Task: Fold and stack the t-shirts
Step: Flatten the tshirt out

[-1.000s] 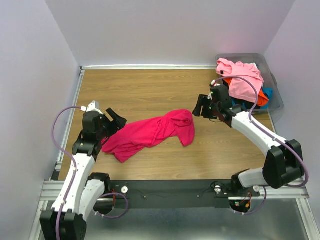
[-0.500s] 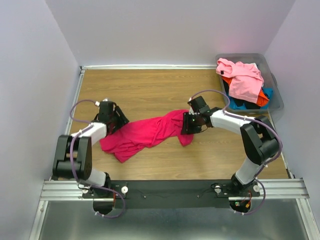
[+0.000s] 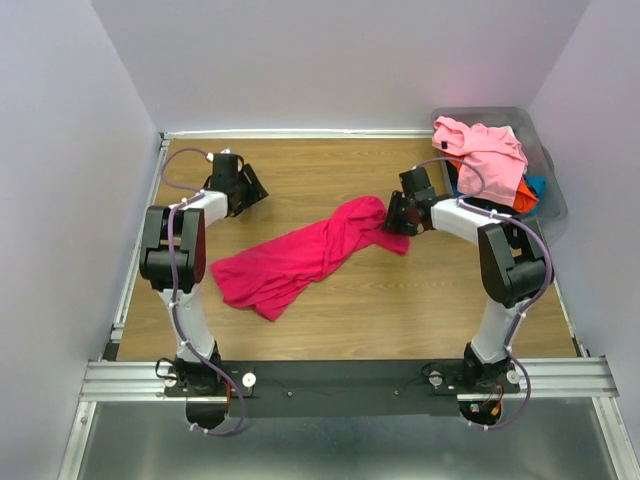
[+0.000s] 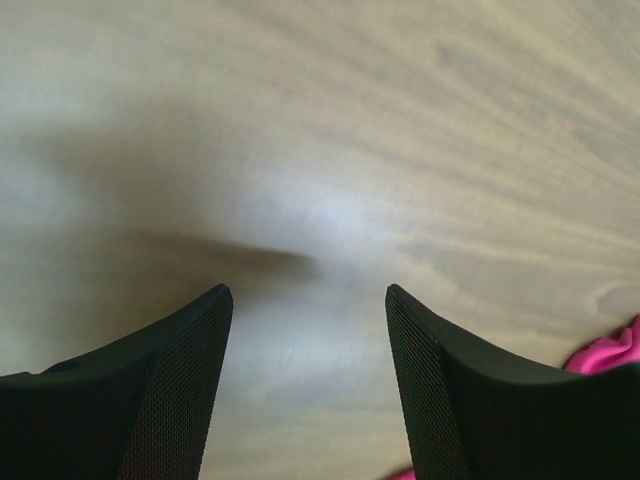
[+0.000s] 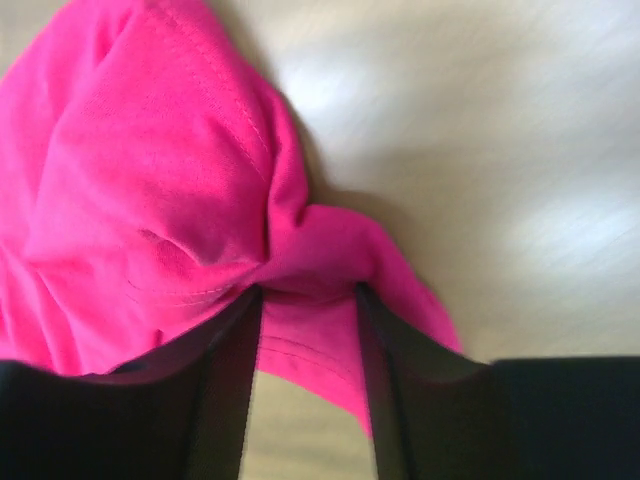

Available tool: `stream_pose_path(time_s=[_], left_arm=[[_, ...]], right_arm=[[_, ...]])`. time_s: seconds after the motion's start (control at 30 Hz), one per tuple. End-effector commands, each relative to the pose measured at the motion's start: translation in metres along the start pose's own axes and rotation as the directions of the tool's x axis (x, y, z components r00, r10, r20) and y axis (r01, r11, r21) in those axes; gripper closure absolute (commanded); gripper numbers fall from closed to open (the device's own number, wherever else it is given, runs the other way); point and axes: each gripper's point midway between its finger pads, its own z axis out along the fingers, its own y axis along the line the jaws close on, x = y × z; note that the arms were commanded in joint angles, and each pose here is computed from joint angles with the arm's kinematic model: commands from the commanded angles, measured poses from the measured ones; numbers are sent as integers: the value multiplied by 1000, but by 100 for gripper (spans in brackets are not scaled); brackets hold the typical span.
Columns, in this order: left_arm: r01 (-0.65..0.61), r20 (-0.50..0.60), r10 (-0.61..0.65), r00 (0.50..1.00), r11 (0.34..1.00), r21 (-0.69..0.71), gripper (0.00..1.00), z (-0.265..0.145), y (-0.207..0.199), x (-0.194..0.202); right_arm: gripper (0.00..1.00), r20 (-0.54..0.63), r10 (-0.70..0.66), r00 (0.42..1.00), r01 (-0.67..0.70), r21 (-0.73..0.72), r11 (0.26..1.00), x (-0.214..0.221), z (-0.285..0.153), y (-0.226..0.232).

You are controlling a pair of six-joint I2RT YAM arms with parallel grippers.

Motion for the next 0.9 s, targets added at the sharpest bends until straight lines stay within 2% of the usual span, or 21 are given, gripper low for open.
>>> stream_pose_path(time_s=[0.0, 0.07, 0.13, 0.23, 0.37, 0.53, 0.63, 0.7, 0.87], left_arm=[[-30, 5, 30, 1000, 999, 44, 28, 3, -21, -24], [-55, 45, 54, 998, 998, 37, 24, -19, -29, -36], [-73, 103, 76, 992, 997, -35, 21, -50, -23, -41], [-38, 100, 53, 994, 988, -147, 17, -83, 3, -22], [-57, -29, 53, 998, 980, -193, 16, -124, 25, 50], [-131, -220, 100, 970, 982, -133, 17, -136, 17, 120], [-145, -288, 104, 952, 981, -125, 22, -128, 21, 138], [-153, -297, 111, 948, 981, -122, 33, -121, 20, 140], [-169, -336, 118, 934, 978, -124, 50, -94, 25, 149]], right_arm=[[45, -44, 17, 999, -9, 180, 984, -1, 20, -47], [39, -61, -13, 998, 20, 114, 993, -8, 15, -31], [36, -47, -39, 998, 42, 60, 997, -17, 6, -13], [33, -53, -123, 991, 125, 30, 992, -10, -4, 5], [29, -70, -207, 976, 210, 39, 977, 12, -19, 11], [28, -101, -254, 962, 257, 19, 966, 39, -28, 16], [28, -131, -251, 959, 256, 25, 966, 51, -25, 10], [28, -146, -240, 960, 249, 52, 967, 56, -21, 2], [28, -184, -247, 951, 264, 76, 961, 68, -13, -9]])
